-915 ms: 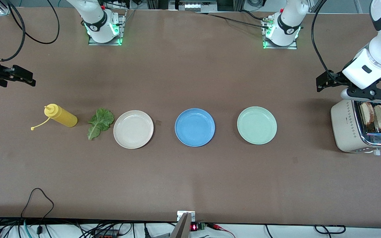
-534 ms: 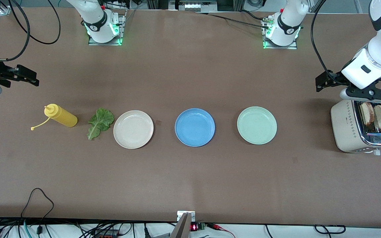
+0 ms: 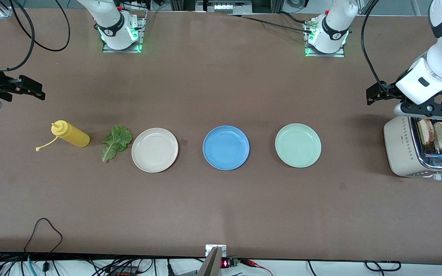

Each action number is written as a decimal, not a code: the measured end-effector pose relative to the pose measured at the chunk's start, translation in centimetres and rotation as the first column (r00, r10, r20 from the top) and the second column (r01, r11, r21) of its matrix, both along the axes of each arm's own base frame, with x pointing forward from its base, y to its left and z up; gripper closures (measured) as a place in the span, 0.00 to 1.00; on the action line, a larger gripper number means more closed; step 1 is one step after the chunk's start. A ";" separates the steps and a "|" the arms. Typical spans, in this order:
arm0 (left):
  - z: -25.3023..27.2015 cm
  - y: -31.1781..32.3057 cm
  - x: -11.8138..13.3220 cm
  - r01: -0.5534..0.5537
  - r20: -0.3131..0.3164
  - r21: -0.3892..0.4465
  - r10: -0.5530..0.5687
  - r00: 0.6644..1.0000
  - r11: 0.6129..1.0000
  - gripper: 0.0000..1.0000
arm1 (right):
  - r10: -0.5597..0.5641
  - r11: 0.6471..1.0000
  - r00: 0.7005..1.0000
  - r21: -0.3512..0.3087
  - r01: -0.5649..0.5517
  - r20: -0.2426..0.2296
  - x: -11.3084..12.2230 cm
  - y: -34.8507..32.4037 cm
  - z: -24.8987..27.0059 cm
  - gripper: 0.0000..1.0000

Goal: Make sandwich in blue plate with both arms
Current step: 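Reach the left gripper into the toaster while the right gripper approaches lettuce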

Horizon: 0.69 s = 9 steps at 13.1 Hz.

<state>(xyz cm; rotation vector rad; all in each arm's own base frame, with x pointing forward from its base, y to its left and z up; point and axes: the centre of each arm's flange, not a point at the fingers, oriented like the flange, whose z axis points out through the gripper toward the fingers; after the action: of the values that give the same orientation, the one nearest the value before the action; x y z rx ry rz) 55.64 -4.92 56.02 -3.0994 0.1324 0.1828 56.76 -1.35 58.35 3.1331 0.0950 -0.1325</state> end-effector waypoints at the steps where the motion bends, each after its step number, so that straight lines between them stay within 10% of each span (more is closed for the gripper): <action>1: -0.4 0.2 -0.2 -0.003 -0.032 0.003 0.003 0.999 1.000 0.00 | -0.001 1.000 1.000 0.000 0.001 -0.001 0.0 0.0 -0.1 0.00; 9: -9.7 6.8 1.5 0.075 -0.293 0.400 0.050 0.955 0.914 0.00 | 0.010 1.000 0.994 0.007 -0.009 -0.105 1.4 0.1 -5.0 0.00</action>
<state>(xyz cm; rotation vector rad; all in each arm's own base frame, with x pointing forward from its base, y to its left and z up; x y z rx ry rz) 57.17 1.89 46.35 -2.6343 0.1052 0.5958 58.17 -1.23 53.38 3.1304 0.1113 -0.2977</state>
